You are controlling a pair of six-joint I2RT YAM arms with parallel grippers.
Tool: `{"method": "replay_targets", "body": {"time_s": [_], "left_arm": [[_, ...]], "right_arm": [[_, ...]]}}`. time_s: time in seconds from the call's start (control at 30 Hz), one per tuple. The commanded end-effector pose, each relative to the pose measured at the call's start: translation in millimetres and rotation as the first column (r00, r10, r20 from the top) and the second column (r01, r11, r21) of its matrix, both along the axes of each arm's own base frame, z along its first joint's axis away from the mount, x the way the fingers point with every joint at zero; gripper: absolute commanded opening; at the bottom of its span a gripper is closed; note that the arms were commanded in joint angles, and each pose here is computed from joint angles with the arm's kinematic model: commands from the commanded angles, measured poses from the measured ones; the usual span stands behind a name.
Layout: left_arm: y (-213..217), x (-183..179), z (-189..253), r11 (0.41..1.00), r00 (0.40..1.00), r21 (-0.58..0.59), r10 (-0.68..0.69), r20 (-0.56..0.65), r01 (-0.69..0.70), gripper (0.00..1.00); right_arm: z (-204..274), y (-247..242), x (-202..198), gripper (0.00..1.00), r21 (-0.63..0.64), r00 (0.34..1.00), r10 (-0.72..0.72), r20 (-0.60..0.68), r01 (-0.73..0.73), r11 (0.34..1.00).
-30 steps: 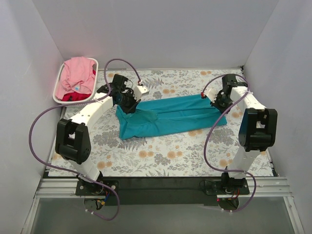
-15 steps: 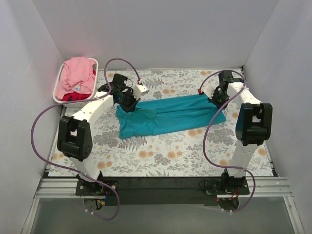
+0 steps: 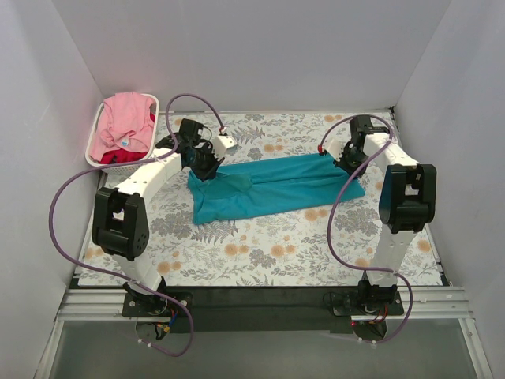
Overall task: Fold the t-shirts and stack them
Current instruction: Fold the tshirt
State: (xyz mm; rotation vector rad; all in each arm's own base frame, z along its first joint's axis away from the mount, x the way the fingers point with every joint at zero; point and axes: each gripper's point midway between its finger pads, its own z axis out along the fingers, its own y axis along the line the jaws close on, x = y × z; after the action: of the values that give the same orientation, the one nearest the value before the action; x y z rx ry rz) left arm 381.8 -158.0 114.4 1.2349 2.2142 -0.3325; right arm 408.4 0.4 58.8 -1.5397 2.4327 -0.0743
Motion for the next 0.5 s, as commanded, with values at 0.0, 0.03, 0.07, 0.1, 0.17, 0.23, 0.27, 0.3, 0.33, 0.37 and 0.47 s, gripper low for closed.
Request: {"method": "replay_targets", "body": {"time_s": [0.0,0.03,0.07,0.1,0.17,0.23,0.27,0.3,0.33,0.37,0.47], "left_arm": [[0.7,11.0,5.4,1.000,0.999,0.000,-0.002,0.036,0.002,0.00],[1.3,11.7,3.5,1.000,0.999,0.005,-0.001,0.034,0.000,0.00],[1.9,12.7,1.9,1.000,0.999,0.010,0.002,0.034,-0.002,0.00],[2.6,14.0,0.3,1.000,0.999,0.011,0.006,0.036,-0.007,0.00],[3.4,15.4,-2.1,1.000,0.999,0.017,0.008,0.038,-0.009,0.00],[4.4,17.3,-5.6,1.000,0.999,0.025,0.014,0.035,-0.015,0.00],[5.6,18.5,-7.3,0.999,0.999,0.028,0.019,0.034,-0.020,0.00],[5.9,20.8,-9.3,0.999,0.999,0.032,0.023,0.036,-0.025,0.00],[7.0,21.4,-10.9,0.999,0.999,0.037,0.031,0.035,-0.032,0.00],[6.9,25.5,-10.6,0.998,0.998,0.033,0.048,0.045,-0.050,0.00],[11.6,38.7,-7.7,0.993,0.990,0.031,0.115,0.080,-0.118,0.06]], "right_arm": [[8.6,0.6,12.9,0.01,-0.009,0.999,0.012,0.031,-0.011,1.000],[8.0,1.0,13.5,0.01,-0.010,0.999,0.011,0.031,-0.011,1.000],[8.3,1.1,14.7,0.01,-0.010,0.999,0.011,0.034,-0.011,1.000],[7.6,1.5,15.3,0.01,-0.007,0.999,0.009,0.034,-0.009,1.000],[7.2,1.7,18.2,0.01,-0.006,0.999,0.006,0.040,-0.006,1.000],[6.0,1.4,19.0,0.01,-0.007,0.999,-0.001,0.039,0.001,1.000],[4.5,1.2,20.1,0.01,-0.008,0.999,-0.004,0.041,0.005,1.000],[4.9,1.4,21.6,0.01,-0.007,0.999,-0.007,0.045,0.008,1.000],[5.2,1.6,22.5,0.01,-0.004,0.999,-0.016,0.047,0.016,1.000],[5.2,1.8,23.8,0.01,-0.002,0.998,-0.021,0.051,0.021,1.000],[8.3,-2.8,26.9,0.11,-0.021,0.996,-0.056,0.068,0.058,0.998]]}}
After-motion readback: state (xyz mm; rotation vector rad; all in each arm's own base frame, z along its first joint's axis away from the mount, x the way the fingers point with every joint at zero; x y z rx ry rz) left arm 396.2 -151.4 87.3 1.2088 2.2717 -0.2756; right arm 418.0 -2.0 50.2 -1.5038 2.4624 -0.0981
